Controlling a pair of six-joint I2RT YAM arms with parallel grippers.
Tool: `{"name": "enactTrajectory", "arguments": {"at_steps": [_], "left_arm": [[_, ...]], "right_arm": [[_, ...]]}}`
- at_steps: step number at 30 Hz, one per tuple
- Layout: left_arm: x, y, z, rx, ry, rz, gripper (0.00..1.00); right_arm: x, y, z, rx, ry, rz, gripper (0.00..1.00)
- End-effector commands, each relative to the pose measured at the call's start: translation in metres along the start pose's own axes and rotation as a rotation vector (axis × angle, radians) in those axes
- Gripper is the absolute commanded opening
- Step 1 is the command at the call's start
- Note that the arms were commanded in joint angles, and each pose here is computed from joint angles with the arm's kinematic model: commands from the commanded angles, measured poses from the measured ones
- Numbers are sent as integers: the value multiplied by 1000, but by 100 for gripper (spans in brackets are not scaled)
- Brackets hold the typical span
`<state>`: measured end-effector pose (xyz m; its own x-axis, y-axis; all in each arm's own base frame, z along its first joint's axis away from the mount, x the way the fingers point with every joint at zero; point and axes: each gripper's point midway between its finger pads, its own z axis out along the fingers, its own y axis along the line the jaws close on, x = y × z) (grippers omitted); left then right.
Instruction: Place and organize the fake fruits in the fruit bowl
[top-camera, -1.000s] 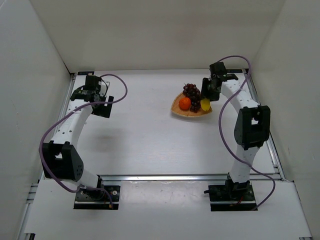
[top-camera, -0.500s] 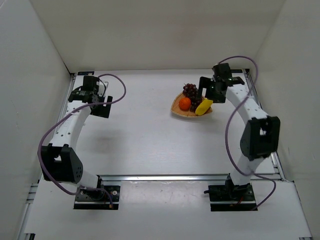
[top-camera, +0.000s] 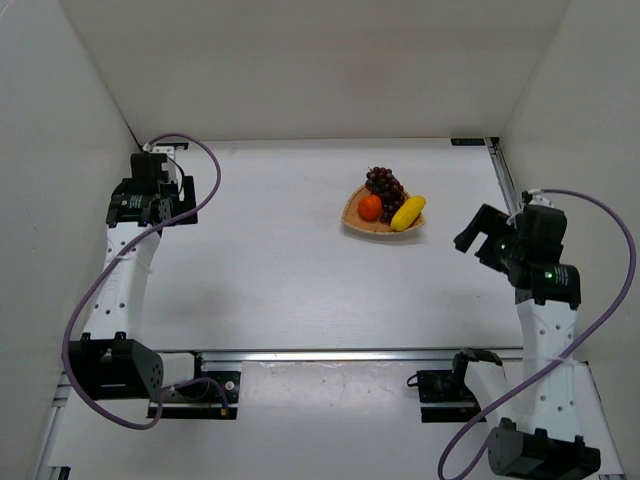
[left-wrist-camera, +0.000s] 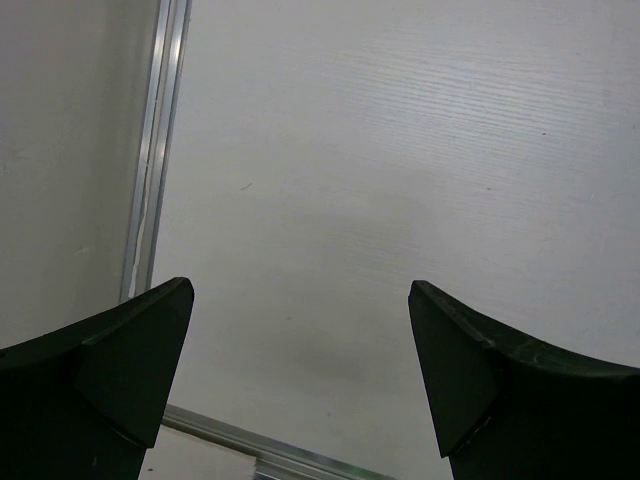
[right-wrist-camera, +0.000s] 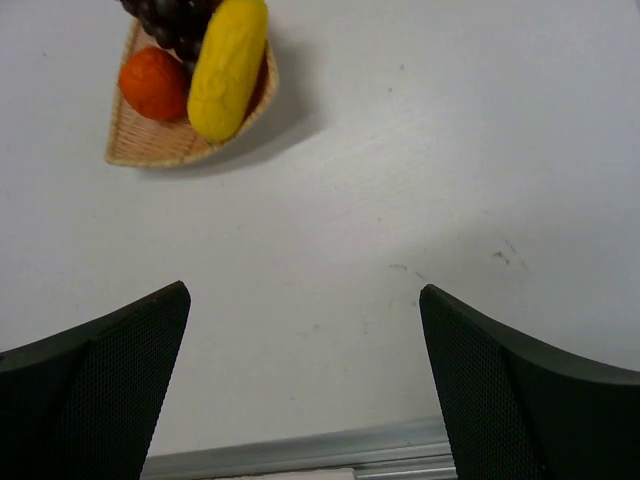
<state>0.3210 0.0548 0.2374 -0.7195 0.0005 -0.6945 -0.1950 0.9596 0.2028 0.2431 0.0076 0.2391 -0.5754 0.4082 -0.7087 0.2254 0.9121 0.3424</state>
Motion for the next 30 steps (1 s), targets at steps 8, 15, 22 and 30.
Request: {"name": "enactTrajectory", "arguments": {"at_steps": [8, 15, 22, 30], "left_arm": [[-1, 12, -6, -44, -16, -92, 100], [9, 10, -7, 13, -6, -145, 100], [12, 6, -14, 81, -14, -159, 100], [12, 12, -13, 48, -14, -148, 100]], "right_arm": [[27, -11, -25, 41, 7, 51, 100], [26, -11, -36, 37, -34, 37, 100], [50, -18, -39, 29, -25, 38, 100], [51, -23, -41, 55, -34, 29, 100]]}}
